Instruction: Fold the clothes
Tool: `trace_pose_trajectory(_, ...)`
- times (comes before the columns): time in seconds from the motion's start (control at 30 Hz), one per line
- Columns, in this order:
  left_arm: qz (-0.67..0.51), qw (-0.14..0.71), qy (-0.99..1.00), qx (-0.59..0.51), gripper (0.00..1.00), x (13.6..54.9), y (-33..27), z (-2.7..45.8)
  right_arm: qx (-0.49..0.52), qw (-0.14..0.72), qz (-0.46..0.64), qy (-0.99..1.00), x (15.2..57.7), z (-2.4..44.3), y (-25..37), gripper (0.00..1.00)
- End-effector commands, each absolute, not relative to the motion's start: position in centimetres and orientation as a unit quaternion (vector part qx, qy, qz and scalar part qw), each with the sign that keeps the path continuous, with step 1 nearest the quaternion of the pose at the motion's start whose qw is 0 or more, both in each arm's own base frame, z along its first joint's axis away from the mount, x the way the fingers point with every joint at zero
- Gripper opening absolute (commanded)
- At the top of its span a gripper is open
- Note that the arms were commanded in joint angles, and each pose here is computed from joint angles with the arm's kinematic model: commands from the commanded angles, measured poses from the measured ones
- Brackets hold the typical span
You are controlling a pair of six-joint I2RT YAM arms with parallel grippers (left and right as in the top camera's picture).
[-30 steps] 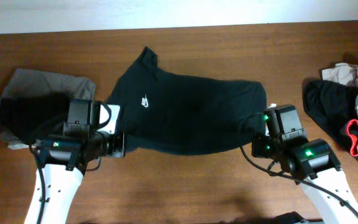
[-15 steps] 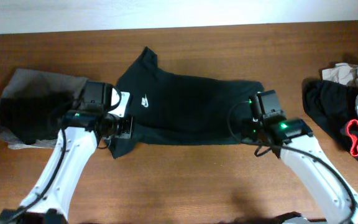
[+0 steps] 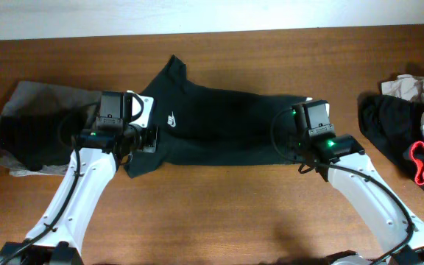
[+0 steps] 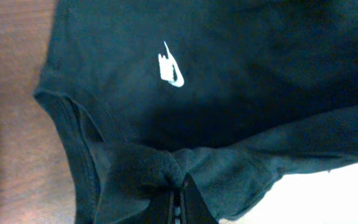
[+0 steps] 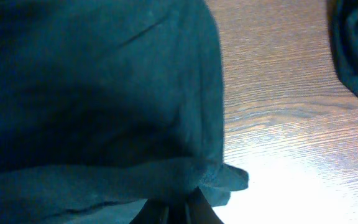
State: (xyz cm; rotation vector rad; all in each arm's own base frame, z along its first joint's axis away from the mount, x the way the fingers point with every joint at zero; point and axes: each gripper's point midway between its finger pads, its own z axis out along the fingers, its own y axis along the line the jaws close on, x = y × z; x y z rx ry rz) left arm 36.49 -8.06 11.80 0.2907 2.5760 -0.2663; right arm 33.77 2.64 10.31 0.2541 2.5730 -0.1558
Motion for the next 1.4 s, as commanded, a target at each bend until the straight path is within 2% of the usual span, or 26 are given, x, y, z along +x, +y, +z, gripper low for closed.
trace_pose_trajectory(0.0,-0.081,0.267,0.952,0.129,0.00,37.5,-7.8,11.4,0.117,0.272,-0.074,0.952,34.5,10.1,1.3,0.08)
trace_pose_trajectory(0.3,-0.042,0.251,0.959,0.127,0.01,38.3,-6.6,9.0,0.115,0.248,-0.083,0.958,34.6,8.2,1.2,0.08)
trace_pose_trajectory(0.4,-0.040,0.253,0.958,0.131,0.09,38.5,-6.6,9.0,0.116,0.253,-0.082,0.957,34.8,8.3,1.2,0.09)
trace_pose_trajectory(0.43,-0.039,0.254,0.957,0.134,0.16,38.5,-6.5,9.0,0.116,0.255,-0.082,0.956,34.9,8.3,1.2,0.13)
trace_pose_trajectory(0.47,-0.036,0.255,0.957,0.136,0.23,38.6,-6.5,9.0,0.115,0.257,-0.082,0.956,35.0,8.4,1.2,0.22)
trace_pose_trajectory(0.53,-0.022,0.254,0.958,0.132,0.50,38.6,-6.0,9.0,0.114,0.259,-0.084,0.956,35.1,8.4,1.1,0.47)
trace_pose_trajectory(0.57,-0.006,0.252,0.959,0.128,0.64,38.6,-5.4,9.0,0.108,0.260,-0.091,0.955,35.1,8.5,1.0,0.64)
trace_pose_trajectory(0.6,-0.001,0.252,0.960,0.126,0.77,38.7,-5.2,9.2,0.107,0.260,-0.094,0.955,35.1,8.5,0.9,0.67)
trace_pose_trajectory(0.67,-0.001,0.251,0.960,0.126,0.86,38.8,-5.2,9.7,0.105,0.258,-0.097,0.956,35.0,8.5,0.8,0.70)
trace_pose_trajectory(0.73,-0.001,0.250,0.960,0.126,0.99,38.9,-5.3,10.4,0.104,0.252,-0.099,0.957,34.7,8.4,0.8,0.70)
trace_pose_trajectory(0.87,-0.002,0.264,0.956,0.125,0.99,39.9,-5.4,12.9,0.102,0.246,-0.098,0.959,34.4,8.7,0.8,0.73)
trace_pose_trajectory(1.0,-0.043,0.293,0.945,0.137,0.99,41.2,-7.1,16.3,0.092,0.237,-0.058,0.965,34.5,11.1,2.2,0.77)
trace_pose_trajectory(1.17,-0.089,0.353,0.919,0.153,0.99,43.3,-9.1,21.2,0.081,0.238,0.004,0.968,35.4,17.6,4.4,0.77)
trace_pose_trajectory(1.37,-0.092,0.376,0.909,0.153,0.98,45.2,-9.4,22.4,0.110,0.270,0.040,0.956,37.4,22.1,3.2,0.77)
